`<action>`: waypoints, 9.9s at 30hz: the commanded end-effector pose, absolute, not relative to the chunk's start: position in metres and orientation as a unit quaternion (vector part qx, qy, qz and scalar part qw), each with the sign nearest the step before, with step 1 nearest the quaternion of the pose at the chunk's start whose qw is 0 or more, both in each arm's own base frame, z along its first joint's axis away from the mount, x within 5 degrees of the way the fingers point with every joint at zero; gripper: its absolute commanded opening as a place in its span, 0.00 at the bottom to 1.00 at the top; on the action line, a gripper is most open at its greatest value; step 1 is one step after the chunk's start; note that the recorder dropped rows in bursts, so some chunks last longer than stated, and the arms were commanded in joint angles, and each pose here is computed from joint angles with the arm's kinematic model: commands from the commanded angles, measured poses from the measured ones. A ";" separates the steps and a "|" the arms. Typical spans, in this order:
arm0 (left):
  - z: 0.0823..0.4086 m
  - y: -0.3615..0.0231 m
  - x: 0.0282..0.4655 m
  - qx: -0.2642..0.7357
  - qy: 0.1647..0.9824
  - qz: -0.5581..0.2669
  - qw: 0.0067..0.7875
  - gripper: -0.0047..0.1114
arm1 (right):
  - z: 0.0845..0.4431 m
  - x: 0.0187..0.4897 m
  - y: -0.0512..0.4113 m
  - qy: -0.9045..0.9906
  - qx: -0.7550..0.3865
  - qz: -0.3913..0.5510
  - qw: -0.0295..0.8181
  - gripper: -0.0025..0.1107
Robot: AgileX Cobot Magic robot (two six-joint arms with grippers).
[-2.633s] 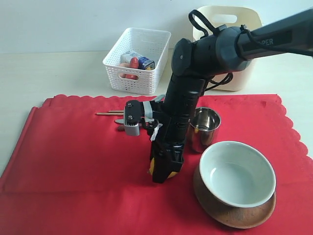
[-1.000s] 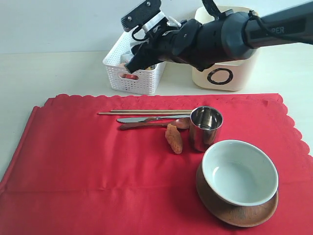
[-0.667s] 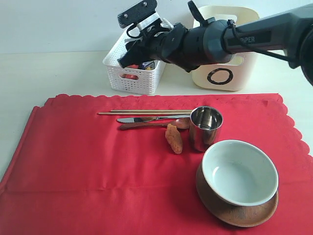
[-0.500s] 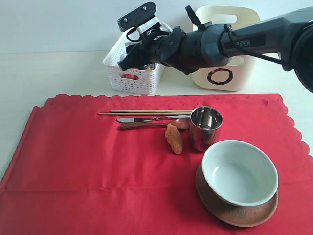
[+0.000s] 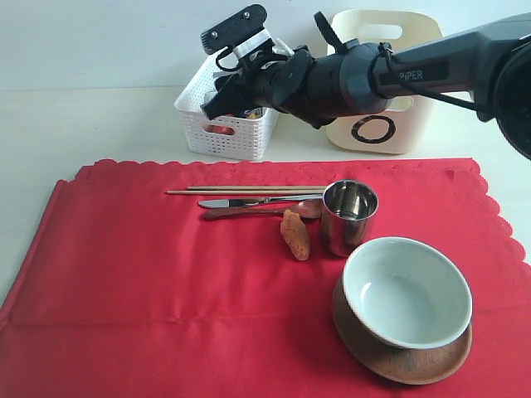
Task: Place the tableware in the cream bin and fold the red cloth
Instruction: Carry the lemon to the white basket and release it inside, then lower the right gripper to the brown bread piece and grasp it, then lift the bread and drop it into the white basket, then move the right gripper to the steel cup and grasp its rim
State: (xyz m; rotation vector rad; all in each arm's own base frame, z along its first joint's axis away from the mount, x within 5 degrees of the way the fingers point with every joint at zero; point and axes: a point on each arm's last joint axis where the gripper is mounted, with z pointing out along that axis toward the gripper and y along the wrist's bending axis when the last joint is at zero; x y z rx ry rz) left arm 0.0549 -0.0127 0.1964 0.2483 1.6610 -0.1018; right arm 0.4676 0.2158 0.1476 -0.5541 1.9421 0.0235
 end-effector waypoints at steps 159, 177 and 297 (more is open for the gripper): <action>0.196 -0.013 0.054 0.112 0.734 -0.047 0.668 0.05 | 0.184 0.374 0.211 0.871 -0.462 0.144 0.082 0.14; 0.196 -0.013 0.054 0.111 0.734 -0.048 0.668 0.05 | 0.213 0.405 0.219 0.855 -0.414 0.114 0.290 0.14; 0.196 -0.013 0.054 0.110 0.734 -0.049 0.668 0.05 | 0.188 0.372 0.112 0.897 -0.442 0.002 0.016 0.61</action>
